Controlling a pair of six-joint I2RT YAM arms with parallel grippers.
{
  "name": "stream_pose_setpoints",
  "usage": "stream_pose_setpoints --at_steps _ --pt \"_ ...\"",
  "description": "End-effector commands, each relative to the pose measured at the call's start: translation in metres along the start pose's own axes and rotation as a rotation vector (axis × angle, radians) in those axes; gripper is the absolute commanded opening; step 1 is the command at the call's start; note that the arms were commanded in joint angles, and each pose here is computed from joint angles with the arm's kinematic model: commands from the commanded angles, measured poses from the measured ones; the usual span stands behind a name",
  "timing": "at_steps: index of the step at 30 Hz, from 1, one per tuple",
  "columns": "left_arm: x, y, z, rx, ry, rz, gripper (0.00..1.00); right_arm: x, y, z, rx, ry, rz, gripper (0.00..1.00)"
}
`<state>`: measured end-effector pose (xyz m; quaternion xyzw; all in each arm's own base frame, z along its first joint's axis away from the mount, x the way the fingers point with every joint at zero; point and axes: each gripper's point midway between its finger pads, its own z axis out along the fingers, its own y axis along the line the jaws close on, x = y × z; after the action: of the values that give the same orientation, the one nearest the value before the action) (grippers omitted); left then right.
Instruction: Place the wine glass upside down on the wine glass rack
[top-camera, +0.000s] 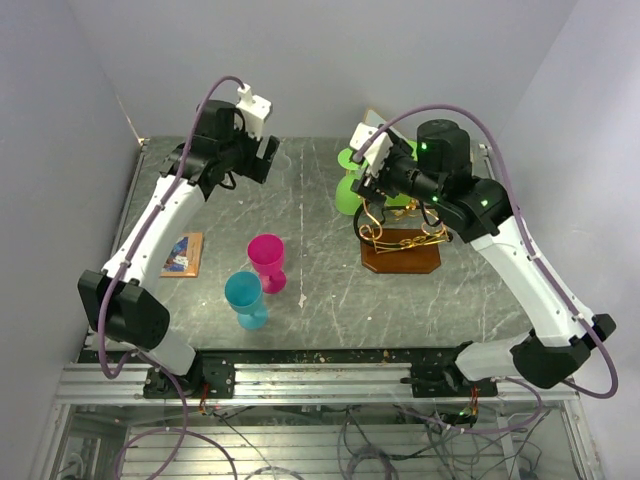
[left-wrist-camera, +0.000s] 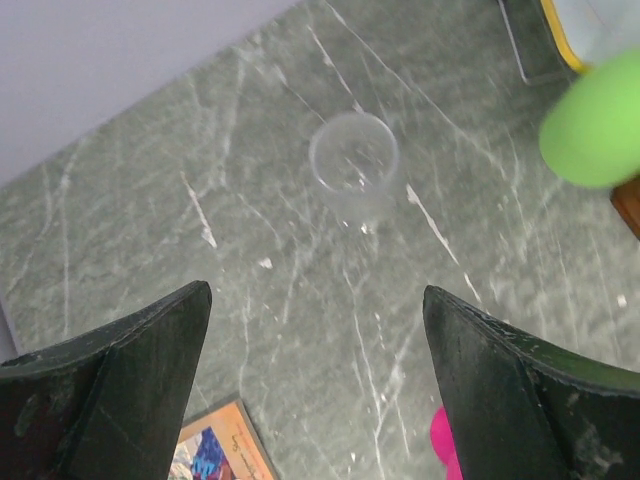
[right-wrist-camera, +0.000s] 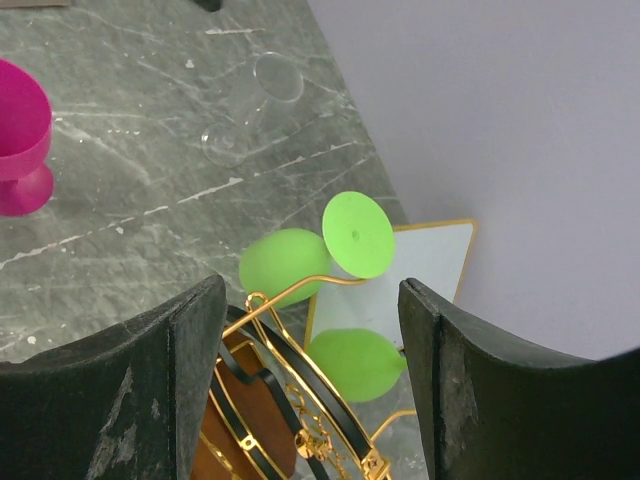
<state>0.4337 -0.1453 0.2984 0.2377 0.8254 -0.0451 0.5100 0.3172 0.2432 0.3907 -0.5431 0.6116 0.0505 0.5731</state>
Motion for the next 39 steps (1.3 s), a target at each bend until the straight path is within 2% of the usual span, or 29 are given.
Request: stream_pose_setpoints --at_steps 1,5,11,14,23,33,39 --pt "0.033 -0.032 -0.015 0.199 0.112 0.072 0.97 -0.003 -0.004 -0.015 0.011 -0.024 0.054 0.69" --pt "0.035 -0.022 -0.006 0.130 0.115 0.049 0.97 -0.002 -0.005 -0.017 0.017 -0.021 0.061 0.69" --pt "0.008 -0.001 0.028 0.025 0.063 -0.027 0.94 0.004 -0.003 -0.014 0.006 -0.009 0.060 0.69" --pt "0.000 0.001 0.050 0.023 0.055 -0.038 0.92 0.007 -0.005 -0.013 0.011 -0.004 0.063 0.69" --pt "0.010 0.004 0.114 0.020 0.109 -0.031 0.87 0.018 -0.005 -0.009 0.002 0.008 0.074 0.69" --pt "0.034 0.010 0.141 -0.013 0.168 -0.002 0.68 0.023 -0.002 -0.014 0.000 0.006 0.073 0.70" --pt "0.043 0.007 0.147 -0.001 0.194 0.004 0.53 0.028 0.002 -0.013 -0.005 0.014 0.072 0.70"
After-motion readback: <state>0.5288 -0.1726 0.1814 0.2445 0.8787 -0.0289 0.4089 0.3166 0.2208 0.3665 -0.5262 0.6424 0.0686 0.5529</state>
